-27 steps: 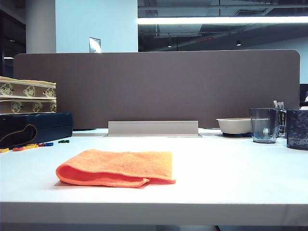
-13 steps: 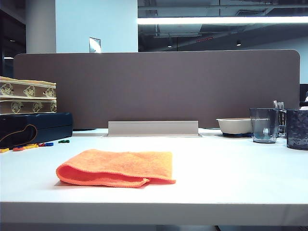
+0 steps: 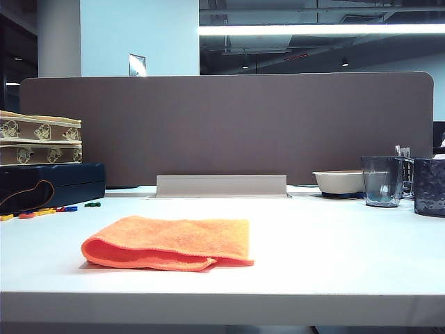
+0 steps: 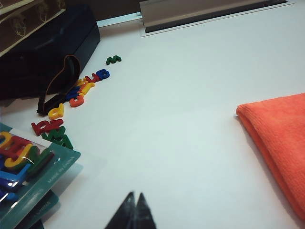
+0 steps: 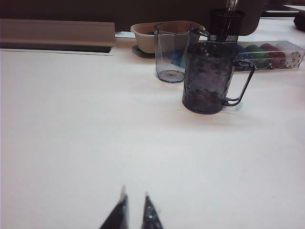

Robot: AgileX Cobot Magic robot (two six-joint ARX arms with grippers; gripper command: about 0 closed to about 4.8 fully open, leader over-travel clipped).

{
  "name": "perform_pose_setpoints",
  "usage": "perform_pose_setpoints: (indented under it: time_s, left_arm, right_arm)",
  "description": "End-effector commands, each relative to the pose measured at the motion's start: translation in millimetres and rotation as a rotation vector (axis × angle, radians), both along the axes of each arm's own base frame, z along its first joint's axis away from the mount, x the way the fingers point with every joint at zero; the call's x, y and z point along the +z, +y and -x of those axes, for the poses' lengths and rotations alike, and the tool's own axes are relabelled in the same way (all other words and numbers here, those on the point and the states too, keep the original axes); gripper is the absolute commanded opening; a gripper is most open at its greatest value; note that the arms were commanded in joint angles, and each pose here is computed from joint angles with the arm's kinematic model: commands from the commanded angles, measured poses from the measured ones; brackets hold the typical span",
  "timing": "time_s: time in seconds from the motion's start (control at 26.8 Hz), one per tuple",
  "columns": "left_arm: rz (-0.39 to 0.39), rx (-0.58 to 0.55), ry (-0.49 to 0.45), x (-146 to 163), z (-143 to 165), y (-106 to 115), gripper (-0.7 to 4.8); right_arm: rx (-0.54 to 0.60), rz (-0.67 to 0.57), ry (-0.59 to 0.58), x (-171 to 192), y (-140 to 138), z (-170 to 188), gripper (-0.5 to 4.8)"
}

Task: Use an orange cloth to wipe the letter magnets on the table away for a distance.

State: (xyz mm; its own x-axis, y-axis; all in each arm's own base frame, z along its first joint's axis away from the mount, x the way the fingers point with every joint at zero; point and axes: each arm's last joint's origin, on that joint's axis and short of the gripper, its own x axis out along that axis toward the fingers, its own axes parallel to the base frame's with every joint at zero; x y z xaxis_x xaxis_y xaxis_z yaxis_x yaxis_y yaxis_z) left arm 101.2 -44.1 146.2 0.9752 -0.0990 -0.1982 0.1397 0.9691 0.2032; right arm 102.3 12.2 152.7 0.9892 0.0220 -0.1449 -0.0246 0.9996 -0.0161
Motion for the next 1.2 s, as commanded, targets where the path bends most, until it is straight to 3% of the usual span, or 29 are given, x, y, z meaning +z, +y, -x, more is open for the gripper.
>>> perform_pose_setpoints:
  time_s: [0.04,0.67,1.2]
  left_arm:
    - [0.007,0.004,-0.016,2.8,-0.3,0.0,-0.06]
    - [0.008,0.002,-0.016,2.7,-0.3,-0.1,-0.06]
    - [0.008,0.001,-0.016,2.7,-0.3,-0.1,-0.06]
  right_arm:
    - [-0.006,0.001,-0.007,-1.2,-0.2,-0.3,0.07]
    - [0.000,0.008,0.077,-9.1,-0.1,1.2,-0.01]
    - [-0.001,0.009,0.078,-9.2,-0.2,1.3,-0.01]
